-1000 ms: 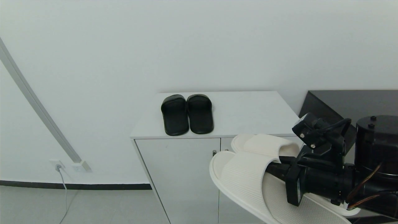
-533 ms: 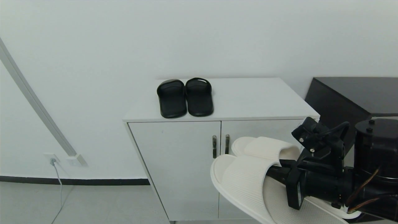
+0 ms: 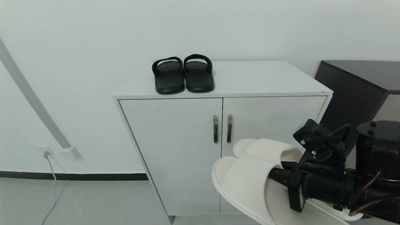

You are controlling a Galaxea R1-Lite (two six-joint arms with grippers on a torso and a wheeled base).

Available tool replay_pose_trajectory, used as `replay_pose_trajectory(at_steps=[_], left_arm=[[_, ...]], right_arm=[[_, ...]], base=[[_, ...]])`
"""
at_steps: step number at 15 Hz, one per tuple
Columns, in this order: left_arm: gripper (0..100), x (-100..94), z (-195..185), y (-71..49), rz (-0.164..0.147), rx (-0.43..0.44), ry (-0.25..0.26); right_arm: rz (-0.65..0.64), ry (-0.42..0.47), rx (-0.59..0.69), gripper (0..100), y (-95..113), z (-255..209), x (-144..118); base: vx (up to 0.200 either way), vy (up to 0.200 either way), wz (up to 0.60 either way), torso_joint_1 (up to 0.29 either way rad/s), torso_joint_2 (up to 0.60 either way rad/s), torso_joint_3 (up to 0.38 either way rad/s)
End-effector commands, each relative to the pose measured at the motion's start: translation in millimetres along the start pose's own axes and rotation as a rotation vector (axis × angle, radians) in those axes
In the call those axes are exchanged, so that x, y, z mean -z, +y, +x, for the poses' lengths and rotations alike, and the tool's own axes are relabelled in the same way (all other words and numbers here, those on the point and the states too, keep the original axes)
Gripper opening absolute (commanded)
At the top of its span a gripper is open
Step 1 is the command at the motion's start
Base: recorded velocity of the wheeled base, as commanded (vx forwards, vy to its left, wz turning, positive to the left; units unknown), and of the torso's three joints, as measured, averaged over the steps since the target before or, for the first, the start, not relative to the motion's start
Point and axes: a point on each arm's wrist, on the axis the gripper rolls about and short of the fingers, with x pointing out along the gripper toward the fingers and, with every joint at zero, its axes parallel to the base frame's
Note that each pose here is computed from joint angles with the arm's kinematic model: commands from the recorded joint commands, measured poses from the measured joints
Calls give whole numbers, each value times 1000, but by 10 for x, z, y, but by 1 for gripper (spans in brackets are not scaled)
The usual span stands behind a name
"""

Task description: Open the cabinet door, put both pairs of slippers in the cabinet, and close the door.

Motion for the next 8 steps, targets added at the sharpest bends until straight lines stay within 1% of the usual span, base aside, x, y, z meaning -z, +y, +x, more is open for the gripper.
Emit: replay_pose_trajectory(at_steps=[1, 4, 8], left_arm=[[100, -1, 1, 0, 0, -1, 1], [100, -6, 0, 0, 0, -1, -1], [100, -1, 1, 0, 0, -1, 1]], right_arm=[[0, 3, -1, 0, 1, 1, 6], [-2, 4, -1, 0, 1, 4, 9], [-2, 4, -1, 0, 1, 4, 9]], base=[[0, 0, 0, -144, 476, 330], [0, 0, 0, -123, 468, 336], [0, 0, 0, -94, 450, 358]])
